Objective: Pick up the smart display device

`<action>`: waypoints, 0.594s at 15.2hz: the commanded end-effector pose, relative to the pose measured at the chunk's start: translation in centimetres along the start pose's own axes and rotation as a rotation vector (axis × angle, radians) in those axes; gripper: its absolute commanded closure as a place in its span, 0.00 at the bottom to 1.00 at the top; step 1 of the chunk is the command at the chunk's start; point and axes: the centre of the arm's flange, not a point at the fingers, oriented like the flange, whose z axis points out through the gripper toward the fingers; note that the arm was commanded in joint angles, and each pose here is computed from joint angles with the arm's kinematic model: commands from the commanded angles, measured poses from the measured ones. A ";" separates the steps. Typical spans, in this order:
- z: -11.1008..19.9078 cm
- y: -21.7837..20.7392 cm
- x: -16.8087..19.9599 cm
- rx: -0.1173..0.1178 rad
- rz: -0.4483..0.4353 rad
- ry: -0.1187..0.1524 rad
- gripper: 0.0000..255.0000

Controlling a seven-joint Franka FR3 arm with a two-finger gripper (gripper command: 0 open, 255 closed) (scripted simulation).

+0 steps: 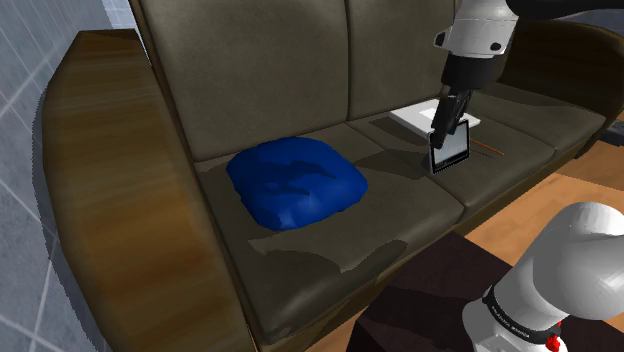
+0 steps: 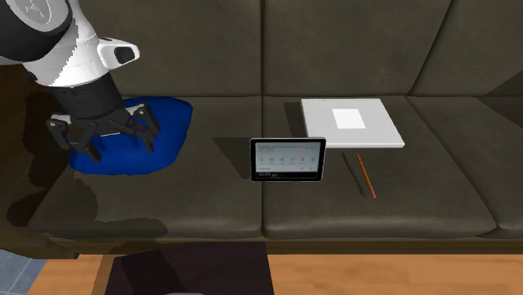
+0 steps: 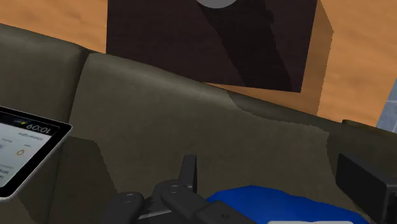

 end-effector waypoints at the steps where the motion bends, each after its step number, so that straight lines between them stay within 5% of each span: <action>1: 0.0 0.0 0.0 0.000 0.000 0.000 0.00; 9: 1.8 11.0 -1.0 0.076 -0.388 -0.072 0.00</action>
